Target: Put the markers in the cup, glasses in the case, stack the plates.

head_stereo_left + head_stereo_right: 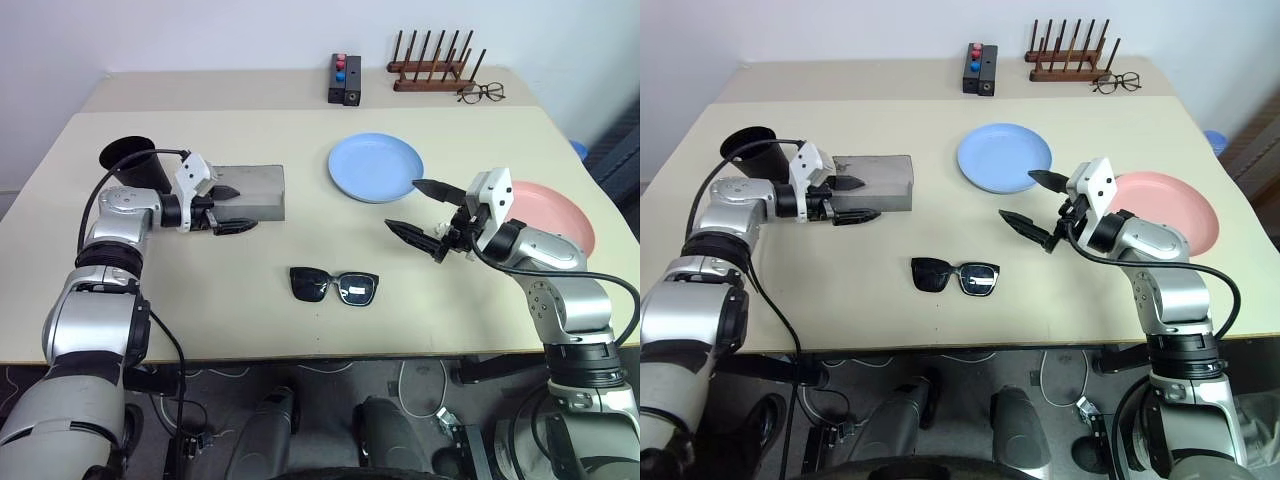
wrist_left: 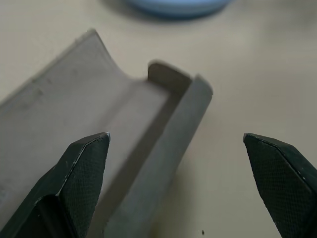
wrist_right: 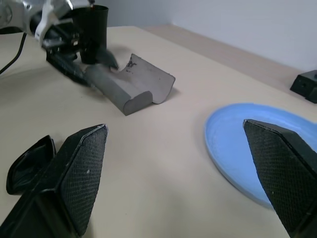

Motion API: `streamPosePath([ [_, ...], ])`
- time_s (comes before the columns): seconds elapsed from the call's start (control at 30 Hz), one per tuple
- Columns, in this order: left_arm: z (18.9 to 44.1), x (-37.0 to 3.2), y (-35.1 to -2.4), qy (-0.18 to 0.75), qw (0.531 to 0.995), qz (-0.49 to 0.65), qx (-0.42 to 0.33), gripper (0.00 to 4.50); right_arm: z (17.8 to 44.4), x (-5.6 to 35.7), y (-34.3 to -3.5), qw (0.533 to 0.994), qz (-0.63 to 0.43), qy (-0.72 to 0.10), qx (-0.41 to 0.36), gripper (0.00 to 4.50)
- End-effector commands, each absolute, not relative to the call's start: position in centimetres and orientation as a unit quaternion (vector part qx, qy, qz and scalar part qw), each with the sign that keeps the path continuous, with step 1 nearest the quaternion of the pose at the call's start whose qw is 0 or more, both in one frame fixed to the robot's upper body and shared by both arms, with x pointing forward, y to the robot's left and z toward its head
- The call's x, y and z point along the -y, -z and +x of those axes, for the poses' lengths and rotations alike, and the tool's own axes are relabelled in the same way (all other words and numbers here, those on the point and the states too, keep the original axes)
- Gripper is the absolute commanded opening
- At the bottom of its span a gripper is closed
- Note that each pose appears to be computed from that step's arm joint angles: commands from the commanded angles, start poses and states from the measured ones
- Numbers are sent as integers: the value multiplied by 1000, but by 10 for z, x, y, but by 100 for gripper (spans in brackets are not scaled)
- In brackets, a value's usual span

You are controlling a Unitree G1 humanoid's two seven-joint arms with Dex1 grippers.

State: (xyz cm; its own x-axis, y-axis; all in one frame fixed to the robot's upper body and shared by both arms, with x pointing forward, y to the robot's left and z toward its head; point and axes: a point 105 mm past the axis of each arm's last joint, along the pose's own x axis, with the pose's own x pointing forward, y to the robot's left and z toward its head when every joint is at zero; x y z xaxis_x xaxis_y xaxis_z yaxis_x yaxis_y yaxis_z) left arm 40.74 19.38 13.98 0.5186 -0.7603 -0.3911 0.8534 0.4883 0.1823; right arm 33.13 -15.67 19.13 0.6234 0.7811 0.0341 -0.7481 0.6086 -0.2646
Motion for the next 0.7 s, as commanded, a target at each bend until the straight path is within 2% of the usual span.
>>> streamPosePath([
  [0.03,409,-189,-138,480,843,200,-139,447,328,156,-208,893,-121,-420,110,450],
  [0.13,407,-187,-133,485,839,196,-148,358,328,155,-207,892,-126,-419,110,450],
  [0.37,405,-187,-139,497,835,188,-139,10,331,152,-206,891,-125,-423,111,450],
  [0.53,396,-187,-150,533,819,152,-147,4,333,148,-206,889,-126,-426,112,450],
  [0.7,372,-203,-160,584,777,139,-188,4,333,148,-204,887,-129,-428,111,450],
])
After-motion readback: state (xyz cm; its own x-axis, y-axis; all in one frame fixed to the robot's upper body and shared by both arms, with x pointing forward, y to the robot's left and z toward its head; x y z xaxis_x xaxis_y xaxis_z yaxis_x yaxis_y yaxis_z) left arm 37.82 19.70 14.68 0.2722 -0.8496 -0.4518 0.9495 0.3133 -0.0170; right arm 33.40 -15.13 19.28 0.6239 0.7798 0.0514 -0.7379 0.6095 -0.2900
